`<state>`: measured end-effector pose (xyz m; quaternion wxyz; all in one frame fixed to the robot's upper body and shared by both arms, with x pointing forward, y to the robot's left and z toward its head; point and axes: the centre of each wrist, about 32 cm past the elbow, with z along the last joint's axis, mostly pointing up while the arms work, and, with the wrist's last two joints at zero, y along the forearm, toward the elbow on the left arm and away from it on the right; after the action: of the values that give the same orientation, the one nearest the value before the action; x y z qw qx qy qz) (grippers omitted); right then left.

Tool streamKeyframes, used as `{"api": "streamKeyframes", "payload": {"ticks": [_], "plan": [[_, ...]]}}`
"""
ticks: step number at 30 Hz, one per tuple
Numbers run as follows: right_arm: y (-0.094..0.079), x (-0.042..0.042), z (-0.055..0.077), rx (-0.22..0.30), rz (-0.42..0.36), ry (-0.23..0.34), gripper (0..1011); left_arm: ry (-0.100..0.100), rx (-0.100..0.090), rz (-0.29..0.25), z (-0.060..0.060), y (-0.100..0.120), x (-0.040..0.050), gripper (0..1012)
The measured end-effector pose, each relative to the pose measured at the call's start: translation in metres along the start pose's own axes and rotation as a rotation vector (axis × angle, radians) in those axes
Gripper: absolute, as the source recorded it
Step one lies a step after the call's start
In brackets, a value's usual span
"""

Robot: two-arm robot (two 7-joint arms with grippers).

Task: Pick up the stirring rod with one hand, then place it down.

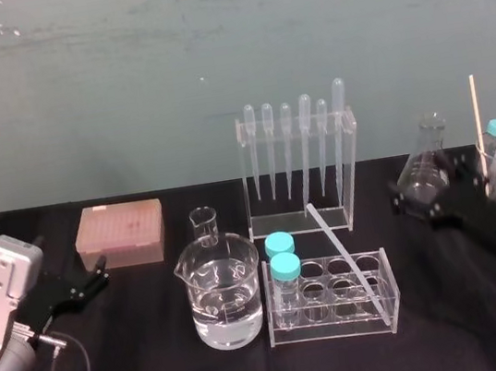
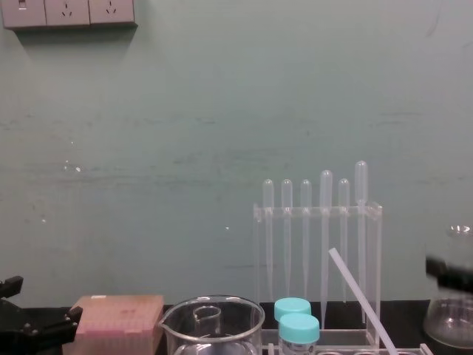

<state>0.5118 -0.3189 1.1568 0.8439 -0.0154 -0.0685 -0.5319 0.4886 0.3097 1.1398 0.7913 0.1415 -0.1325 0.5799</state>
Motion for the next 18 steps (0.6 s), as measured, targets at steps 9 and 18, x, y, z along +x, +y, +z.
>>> {"api": "streamKeyframes", "payload": {"ticks": [9,18], "plan": [[-0.0067,-0.0035,-0.0107,-0.141,-0.01,0.039,1003,0.0,0.0,0.0,0.0,0.0,0.0,1000],[-0.0069,-0.0034,-0.0102,-0.137,-0.013,0.035,1003,0.0,0.0,0.0,0.0,0.0,0.0,1000]]}}
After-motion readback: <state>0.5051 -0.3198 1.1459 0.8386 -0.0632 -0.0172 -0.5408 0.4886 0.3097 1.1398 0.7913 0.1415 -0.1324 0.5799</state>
